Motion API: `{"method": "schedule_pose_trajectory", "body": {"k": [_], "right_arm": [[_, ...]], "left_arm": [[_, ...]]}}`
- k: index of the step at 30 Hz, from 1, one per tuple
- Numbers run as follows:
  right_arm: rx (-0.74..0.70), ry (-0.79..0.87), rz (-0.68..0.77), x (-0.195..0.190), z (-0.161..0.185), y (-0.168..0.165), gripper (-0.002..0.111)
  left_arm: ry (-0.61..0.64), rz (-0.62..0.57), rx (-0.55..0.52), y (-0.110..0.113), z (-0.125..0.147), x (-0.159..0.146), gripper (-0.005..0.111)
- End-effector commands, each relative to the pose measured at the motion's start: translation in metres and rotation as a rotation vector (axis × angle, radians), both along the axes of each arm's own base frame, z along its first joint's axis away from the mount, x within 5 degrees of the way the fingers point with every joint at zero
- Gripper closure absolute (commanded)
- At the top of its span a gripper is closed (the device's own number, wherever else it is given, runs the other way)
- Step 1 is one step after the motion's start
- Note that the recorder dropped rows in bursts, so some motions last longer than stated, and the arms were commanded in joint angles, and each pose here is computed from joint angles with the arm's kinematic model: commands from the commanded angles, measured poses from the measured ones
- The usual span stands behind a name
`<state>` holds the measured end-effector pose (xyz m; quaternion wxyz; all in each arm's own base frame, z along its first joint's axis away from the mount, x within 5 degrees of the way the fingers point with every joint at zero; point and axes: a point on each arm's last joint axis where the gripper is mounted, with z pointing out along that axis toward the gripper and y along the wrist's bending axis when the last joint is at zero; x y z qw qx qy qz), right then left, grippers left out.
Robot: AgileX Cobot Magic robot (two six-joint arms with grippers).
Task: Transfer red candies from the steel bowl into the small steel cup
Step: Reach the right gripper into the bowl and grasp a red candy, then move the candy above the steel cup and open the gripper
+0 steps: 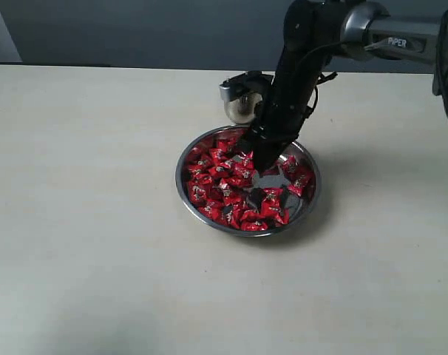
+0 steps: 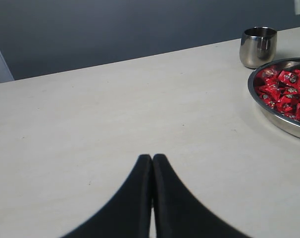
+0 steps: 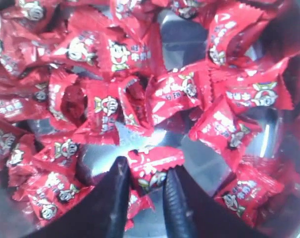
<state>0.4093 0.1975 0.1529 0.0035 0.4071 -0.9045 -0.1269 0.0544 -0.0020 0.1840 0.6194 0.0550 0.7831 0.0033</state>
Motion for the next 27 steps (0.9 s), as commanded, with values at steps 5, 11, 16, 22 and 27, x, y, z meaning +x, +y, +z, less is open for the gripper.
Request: {"method": "schedule_pose_trajectory", "body": {"k": [5,11,16,22,27], "right_arm": [[0.037,-0.207,-0.021,0.011,0.031,-0.002,0.109],[0.128,-0.584,-0.087,0.043,0.051,0.004,0.109],[0.185,-0.730,-0.119,0.064,0.061,0.011,0.109],[0.199,-0.757,-0.175,0.089,0.056,0.004,0.109],[0.192,-0.723,-0.195,0.095,0.047,-0.004,0.109]], "left_arm": [[-0.014,-0.004,-0.006,0.000,0.001,0.000,0.106],[-0.014,-0.004,-0.006,0.000,0.001,0.000,0.106],[-0.014,-0.004,-0.006,0.000,0.001,0.000,0.106],[-0.014,-0.004,-0.006,0.000,0.001,0.000,0.106],[-0.014,-0.004,-0.006,0.000,0.001,0.000,0.106]]}}
